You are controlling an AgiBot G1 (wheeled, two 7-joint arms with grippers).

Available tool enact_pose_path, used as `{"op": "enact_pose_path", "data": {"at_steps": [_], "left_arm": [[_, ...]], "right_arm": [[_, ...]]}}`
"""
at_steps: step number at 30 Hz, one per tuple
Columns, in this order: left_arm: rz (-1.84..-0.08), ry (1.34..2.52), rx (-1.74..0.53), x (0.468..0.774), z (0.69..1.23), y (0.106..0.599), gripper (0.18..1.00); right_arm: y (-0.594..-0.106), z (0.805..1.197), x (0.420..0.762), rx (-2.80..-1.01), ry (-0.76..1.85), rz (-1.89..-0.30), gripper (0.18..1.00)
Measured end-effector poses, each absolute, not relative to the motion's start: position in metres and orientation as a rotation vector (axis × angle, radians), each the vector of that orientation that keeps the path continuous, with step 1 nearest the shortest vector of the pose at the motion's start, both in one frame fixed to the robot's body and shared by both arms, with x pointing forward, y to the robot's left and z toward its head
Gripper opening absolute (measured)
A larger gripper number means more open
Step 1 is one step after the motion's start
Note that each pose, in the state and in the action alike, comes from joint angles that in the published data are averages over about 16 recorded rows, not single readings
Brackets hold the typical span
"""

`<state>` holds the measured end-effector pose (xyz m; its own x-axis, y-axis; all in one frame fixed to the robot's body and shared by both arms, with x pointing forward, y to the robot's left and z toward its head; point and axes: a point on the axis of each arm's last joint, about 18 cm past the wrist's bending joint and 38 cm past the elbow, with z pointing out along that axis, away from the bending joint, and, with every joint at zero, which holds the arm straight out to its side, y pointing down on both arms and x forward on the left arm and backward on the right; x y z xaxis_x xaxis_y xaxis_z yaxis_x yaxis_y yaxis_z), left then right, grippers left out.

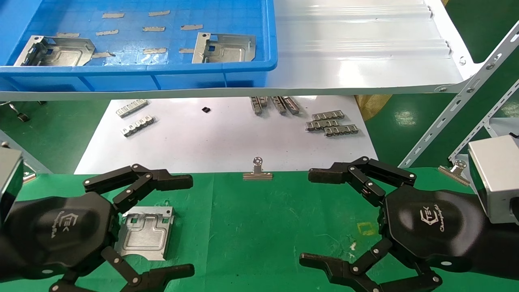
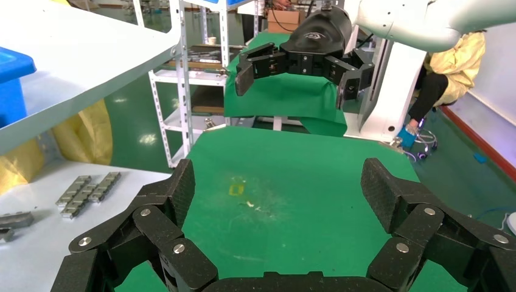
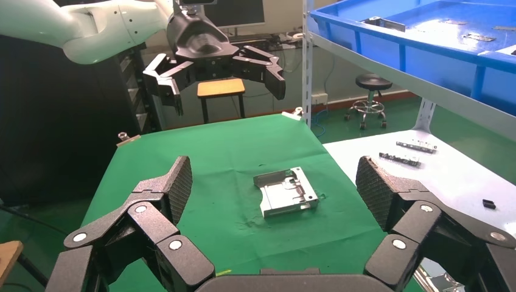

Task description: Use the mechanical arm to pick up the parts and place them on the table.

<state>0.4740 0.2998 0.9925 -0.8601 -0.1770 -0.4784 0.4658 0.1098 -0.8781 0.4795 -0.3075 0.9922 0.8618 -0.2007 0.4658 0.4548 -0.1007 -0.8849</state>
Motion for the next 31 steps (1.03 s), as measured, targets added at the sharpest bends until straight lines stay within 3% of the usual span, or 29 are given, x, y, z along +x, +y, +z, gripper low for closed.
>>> {"op": "enact_pose_path", "data": {"at_steps": [31], "left_arm": [[-1.798,1.925,0.277,0.4757,0.9919,0.3001,1.001]], "right_arm": [[-0.3076,0.9922,0.4795,-1.58,-0.205,-0.557,1.001]]}}
